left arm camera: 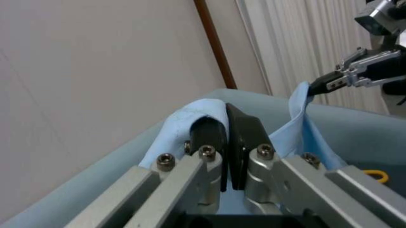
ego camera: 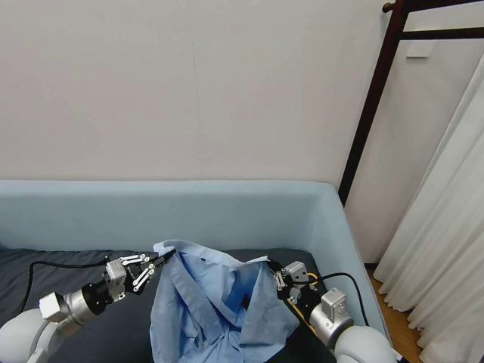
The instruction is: Pick up the clothes from the sofa and hang them on the clothes hanger.
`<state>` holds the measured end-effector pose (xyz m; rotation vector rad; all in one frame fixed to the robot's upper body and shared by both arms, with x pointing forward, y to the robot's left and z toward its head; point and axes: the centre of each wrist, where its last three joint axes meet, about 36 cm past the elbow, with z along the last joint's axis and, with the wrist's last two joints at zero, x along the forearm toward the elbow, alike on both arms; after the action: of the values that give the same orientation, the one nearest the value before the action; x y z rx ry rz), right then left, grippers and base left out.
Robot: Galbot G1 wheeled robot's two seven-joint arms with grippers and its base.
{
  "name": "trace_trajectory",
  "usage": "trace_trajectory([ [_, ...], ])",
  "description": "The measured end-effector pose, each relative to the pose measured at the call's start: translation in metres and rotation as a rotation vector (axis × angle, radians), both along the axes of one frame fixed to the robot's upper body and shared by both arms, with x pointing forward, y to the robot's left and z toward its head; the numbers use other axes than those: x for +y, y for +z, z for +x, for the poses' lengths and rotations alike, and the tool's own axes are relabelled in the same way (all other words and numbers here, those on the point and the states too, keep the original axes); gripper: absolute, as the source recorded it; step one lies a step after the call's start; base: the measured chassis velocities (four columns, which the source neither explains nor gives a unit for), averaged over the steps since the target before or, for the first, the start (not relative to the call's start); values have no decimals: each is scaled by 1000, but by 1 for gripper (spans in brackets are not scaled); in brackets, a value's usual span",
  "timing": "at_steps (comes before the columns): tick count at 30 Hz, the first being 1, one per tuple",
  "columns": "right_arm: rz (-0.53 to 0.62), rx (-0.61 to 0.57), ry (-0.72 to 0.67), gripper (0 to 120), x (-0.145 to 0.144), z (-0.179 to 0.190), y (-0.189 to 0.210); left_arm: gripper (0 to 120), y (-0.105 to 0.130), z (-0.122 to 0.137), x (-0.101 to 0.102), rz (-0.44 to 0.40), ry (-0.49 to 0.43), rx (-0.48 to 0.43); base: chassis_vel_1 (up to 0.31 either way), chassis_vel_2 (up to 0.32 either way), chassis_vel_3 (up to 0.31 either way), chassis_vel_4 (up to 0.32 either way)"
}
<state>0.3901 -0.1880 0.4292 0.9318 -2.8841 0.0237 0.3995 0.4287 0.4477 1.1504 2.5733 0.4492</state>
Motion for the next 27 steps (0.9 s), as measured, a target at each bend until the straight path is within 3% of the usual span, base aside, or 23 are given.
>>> trace_trajectory([
  [3,-10,38,-5,10,-8,11,-18,0,-3,0,-1,8,28,0,0,0,0,0],
  [7,-168,236,-133,28,-37,30,-46,0,-8,1,0,11,66,9,0,0,0,0],
  [9,-189,262,-148,30,-40,32,-47,0,-9,1,0,10,68,11,0,0,0,0],
  [11,-269,393,-214,41,-58,43,-51,0,-13,2,-1,2,76,18,0,0,0,0],
  [16,-346,525,-297,61,-82,69,-74,0,-18,6,-10,-26,77,17,0,0,0,0],
  [18,-350,539,-310,64,-84,73,-81,0,-19,6,-11,-29,75,16,0,0,0,0],
  [25,-295,570,-361,93,-89,113,-132,0,-18,8,-14,-49,76,7,0,0,0,0],
  [27,-292,570,-371,94,-89,119,-135,0,-17,8,-14,-51,76,4,0,0,0,0],
])
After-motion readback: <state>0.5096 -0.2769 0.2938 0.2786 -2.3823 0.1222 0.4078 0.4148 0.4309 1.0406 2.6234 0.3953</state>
